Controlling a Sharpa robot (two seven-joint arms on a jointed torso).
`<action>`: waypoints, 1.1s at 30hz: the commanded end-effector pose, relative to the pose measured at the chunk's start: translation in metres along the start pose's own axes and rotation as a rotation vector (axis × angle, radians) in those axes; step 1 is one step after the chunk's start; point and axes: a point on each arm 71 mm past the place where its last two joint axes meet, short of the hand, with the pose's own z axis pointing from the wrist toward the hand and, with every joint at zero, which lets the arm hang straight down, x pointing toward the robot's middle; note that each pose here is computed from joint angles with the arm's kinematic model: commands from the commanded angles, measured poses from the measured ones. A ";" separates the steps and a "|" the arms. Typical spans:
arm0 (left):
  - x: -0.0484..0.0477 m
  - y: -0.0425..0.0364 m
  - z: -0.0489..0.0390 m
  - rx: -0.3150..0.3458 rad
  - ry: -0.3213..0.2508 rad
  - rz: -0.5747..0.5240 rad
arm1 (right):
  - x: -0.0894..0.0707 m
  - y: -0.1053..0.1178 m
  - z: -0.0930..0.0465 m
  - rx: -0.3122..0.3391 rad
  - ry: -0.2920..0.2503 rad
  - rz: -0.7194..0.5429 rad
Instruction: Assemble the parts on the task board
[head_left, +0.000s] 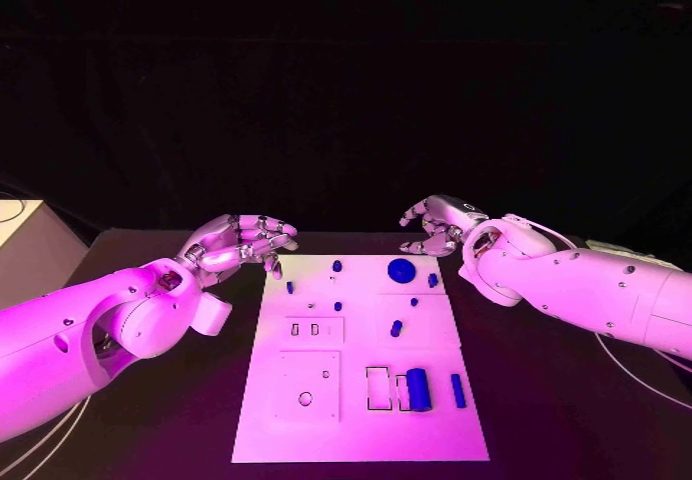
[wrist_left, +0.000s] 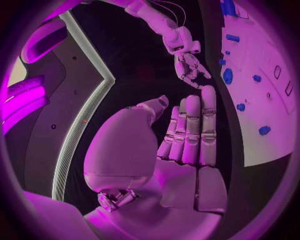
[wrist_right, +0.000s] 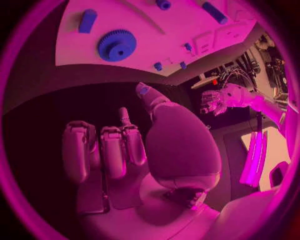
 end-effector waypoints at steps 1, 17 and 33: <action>0.0033 -0.0003 0.0004 0.012 0.029 -0.003 | 0.008 -0.007 0.000 0.043 0.152 0.024; 0.0041 -0.0001 -0.0005 0.011 0.033 -0.005 | 0.026 -0.015 0.001 0.111 0.240 -0.006; 0.0050 -0.0006 -0.0009 0.010 0.036 -0.005 | 0.033 -0.013 0.004 0.128 0.227 -0.012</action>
